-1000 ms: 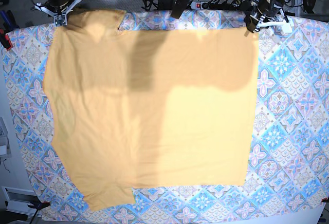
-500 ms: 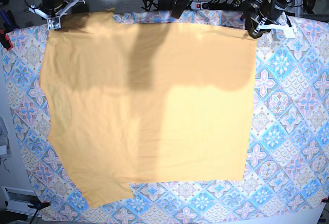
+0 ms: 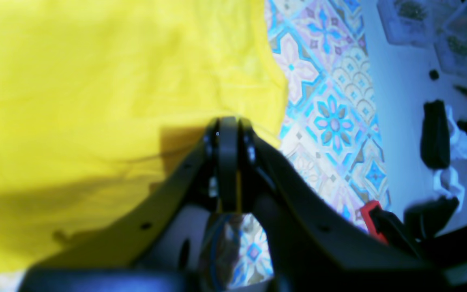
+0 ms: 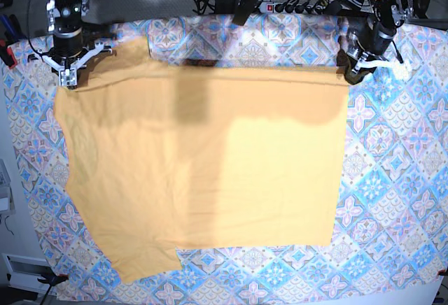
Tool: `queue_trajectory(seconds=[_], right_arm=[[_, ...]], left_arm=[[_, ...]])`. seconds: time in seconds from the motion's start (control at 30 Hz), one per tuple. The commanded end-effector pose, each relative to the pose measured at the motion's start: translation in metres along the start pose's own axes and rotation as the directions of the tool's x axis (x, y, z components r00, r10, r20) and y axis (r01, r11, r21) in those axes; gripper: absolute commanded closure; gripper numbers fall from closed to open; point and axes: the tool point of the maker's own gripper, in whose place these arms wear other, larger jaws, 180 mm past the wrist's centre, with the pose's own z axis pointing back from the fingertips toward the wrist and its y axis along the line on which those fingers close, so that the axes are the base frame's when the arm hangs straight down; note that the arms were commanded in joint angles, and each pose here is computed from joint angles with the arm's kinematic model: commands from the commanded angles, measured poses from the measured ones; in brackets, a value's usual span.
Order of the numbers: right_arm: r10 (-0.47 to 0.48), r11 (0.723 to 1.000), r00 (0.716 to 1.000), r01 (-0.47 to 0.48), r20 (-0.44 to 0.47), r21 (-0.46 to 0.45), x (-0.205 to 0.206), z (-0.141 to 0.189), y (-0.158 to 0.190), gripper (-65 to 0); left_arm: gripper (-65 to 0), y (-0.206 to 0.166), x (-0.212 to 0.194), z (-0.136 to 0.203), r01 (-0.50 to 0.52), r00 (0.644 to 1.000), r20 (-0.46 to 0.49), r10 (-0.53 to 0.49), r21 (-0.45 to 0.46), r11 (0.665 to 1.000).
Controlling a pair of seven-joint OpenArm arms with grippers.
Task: Fold the T-shirt properly
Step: 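Lift the shoulder edge with both grippers and pull it toward the robot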
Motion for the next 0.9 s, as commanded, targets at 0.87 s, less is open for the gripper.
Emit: queue_trajectory(seconds=[0.87], right_arm=[[-0.026, 1.000, 0.997, 0.026, 0.067, -0.004, 0.083, -0.107, 0.017, 0.0]], left_arm=[[0.0, -0.058, 0.079, -0.062, 0.139, 0.976, 0.178, -0.127, -0.053, 0.989]])
